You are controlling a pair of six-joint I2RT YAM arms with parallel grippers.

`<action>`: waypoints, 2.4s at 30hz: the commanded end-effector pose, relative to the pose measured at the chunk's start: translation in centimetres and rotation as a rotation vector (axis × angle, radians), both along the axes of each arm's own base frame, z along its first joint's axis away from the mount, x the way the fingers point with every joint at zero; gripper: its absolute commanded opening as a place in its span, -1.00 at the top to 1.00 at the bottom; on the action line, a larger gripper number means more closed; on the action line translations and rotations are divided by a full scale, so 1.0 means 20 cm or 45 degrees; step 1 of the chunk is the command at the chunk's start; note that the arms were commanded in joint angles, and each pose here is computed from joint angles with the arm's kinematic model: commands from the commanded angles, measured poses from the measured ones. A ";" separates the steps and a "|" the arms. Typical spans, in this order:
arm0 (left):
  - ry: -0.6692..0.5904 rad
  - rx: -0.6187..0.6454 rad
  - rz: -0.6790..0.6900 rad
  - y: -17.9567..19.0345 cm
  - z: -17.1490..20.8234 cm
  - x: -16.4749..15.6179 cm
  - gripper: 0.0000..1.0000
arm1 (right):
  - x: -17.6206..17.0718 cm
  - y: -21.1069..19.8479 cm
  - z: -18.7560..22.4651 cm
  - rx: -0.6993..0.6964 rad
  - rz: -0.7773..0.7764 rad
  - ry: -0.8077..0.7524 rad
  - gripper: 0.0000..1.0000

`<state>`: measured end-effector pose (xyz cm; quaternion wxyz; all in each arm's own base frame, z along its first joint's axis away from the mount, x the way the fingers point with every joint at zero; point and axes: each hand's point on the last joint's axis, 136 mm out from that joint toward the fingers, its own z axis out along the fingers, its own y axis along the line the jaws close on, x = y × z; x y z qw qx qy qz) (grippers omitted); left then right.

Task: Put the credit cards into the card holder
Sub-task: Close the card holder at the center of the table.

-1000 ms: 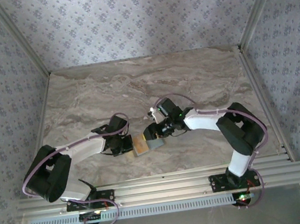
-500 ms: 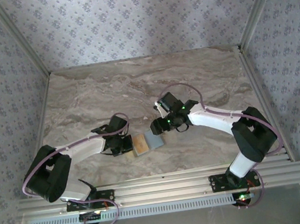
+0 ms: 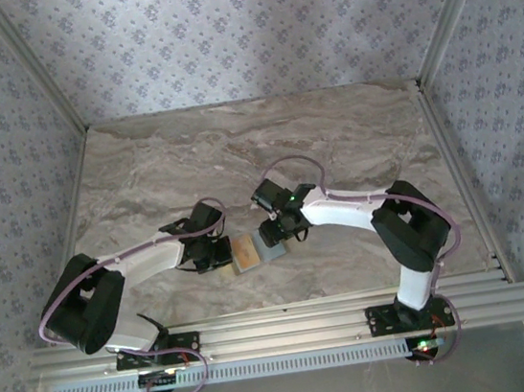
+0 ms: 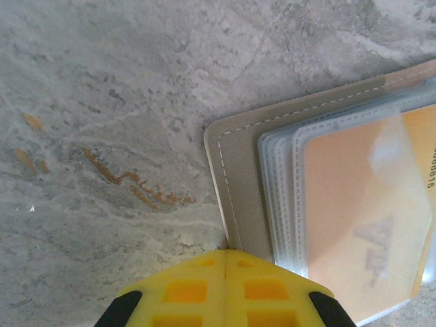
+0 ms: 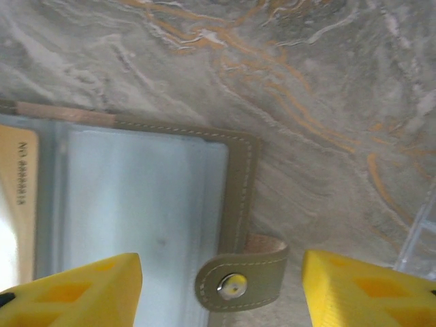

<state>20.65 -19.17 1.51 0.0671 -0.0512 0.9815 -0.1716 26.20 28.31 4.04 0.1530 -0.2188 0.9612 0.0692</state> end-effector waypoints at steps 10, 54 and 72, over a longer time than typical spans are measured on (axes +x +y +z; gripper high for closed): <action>-0.016 -0.026 -0.016 -0.01 -0.07 0.01 1.00 | 0.04 -0.08 0.00 -0.171 -0.061 -0.064 0.28; -0.129 -0.055 0.117 0.11 0.09 0.03 0.59 | -0.20 0.59 0.11 0.762 0.100 0.363 0.29; -0.270 -0.133 0.138 0.22 0.29 -0.01 0.31 | -0.08 0.19 0.23 0.522 0.086 0.214 0.18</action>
